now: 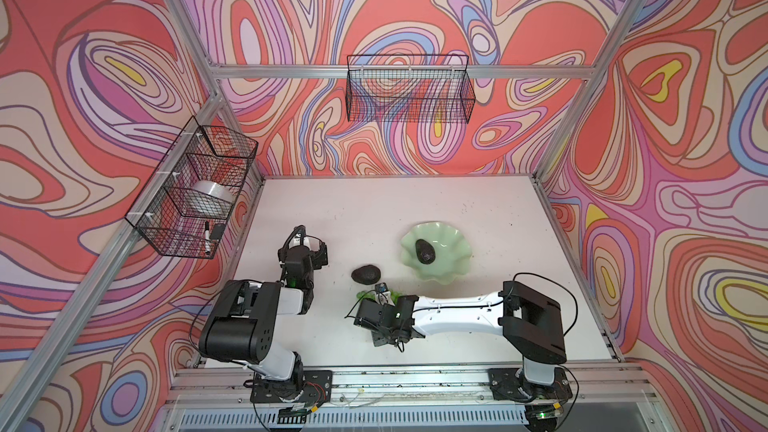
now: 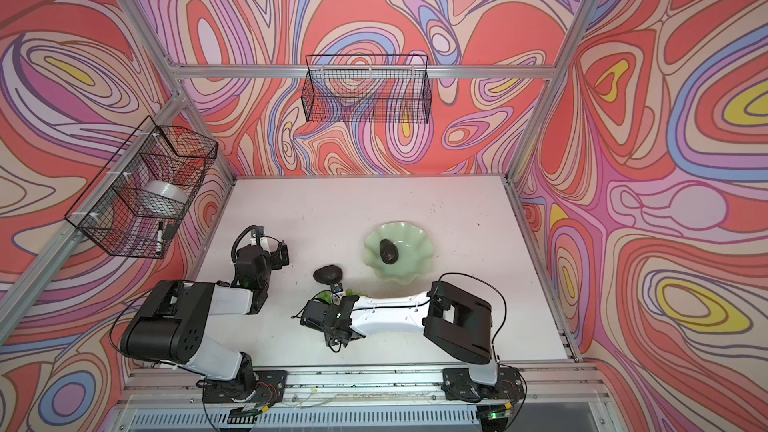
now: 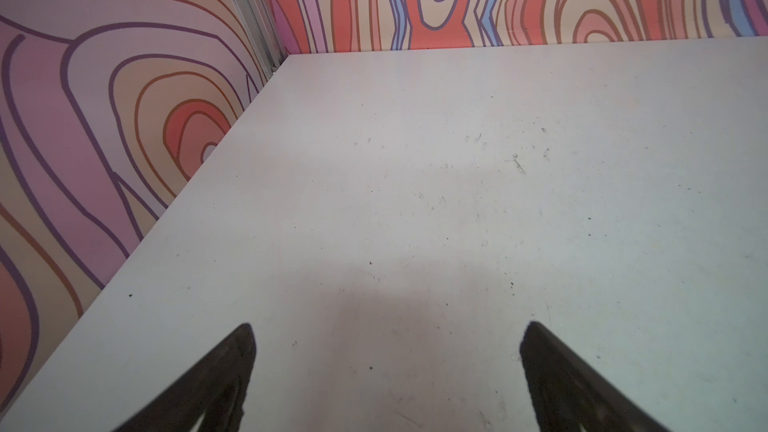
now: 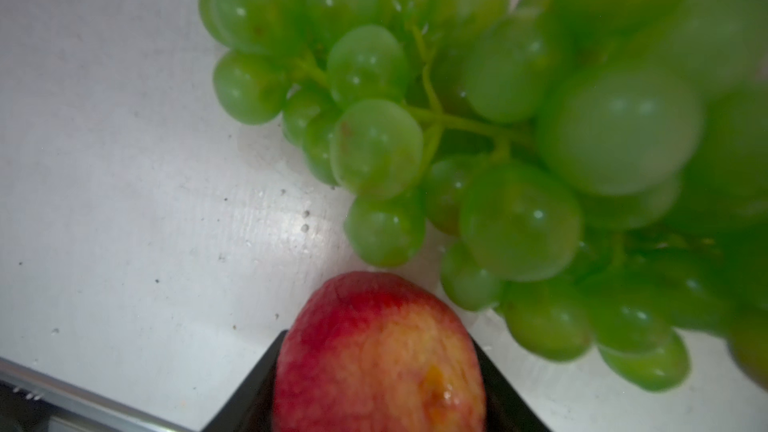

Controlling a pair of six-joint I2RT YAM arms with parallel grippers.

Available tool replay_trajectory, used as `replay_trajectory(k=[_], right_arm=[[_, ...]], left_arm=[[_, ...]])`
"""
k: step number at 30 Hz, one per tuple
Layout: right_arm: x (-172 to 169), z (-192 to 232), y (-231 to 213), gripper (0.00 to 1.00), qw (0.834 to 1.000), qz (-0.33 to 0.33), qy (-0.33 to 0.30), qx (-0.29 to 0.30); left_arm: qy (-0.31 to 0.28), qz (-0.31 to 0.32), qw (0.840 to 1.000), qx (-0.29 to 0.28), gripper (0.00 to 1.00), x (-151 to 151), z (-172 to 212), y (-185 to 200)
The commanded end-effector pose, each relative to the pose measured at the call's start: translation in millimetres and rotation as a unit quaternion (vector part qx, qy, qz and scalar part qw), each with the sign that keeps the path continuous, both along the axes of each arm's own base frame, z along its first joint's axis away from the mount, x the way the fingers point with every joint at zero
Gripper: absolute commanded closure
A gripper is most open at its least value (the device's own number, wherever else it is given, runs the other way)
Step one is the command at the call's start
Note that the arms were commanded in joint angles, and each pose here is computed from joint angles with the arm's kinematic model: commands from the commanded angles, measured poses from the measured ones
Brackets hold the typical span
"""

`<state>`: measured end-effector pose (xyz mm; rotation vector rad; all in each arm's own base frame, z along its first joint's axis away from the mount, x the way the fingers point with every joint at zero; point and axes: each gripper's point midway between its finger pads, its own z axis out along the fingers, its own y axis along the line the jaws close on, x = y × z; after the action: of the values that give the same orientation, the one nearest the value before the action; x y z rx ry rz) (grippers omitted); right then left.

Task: Place and organize the fake fruits in the fruit bowl
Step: 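Carry the red apple with the right gripper into the bowl and release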

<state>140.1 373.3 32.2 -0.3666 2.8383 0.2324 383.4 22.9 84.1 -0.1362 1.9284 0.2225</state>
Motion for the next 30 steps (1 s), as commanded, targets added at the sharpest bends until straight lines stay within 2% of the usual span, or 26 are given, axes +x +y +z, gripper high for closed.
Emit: replay_trajectory(k=[1, 5, 8, 10, 15, 20, 23, 30], right_arm=[[5, 23, -7, 0.47, 1.0, -0.002, -0.024, 0.005], [4, 61, -27, 0.51, 0.999, 0.003, -0.042, 0.015], [5, 93, -61, 0.51, 0.998, 0.006, -0.065, 0.005], [16, 115, -93, 0.51, 0.997, -0.009, -0.079, -0.01], [77, 140, -150, 0.51, 0.994, -0.059, -0.09, 0.024], [146, 125, -178, 0.51, 0.989, -0.103, -0.104, 0.031], [177, 108, -185, 0.52, 0.986, -0.113, -0.119, 0.007], [224, 70, -193, 0.54, 0.985, -0.129, -0.11, -0.005]], left_arm=[[-0.015, 0.003, 1.0, -0.005, 0.0, 5, 8, 1], [-0.015, 0.004, 1.0, -0.005, 0.0, 5, 8, 1], [-0.015, 0.004, 1.0, -0.004, 0.0, 5, 8, 1], [-0.015, 0.003, 1.0, -0.004, 0.0, 5, 8, 1], [-0.014, 0.003, 1.0, -0.005, 0.0, 5, 8, 1], [-0.015, 0.004, 1.0, -0.004, 0.0, 5, 8, 1], [-0.015, 0.003, 1.0, -0.004, 0.0, 6, 8, 1], [-0.015, 0.003, 1.0, -0.005, 0.0, 5, 8, 1]])
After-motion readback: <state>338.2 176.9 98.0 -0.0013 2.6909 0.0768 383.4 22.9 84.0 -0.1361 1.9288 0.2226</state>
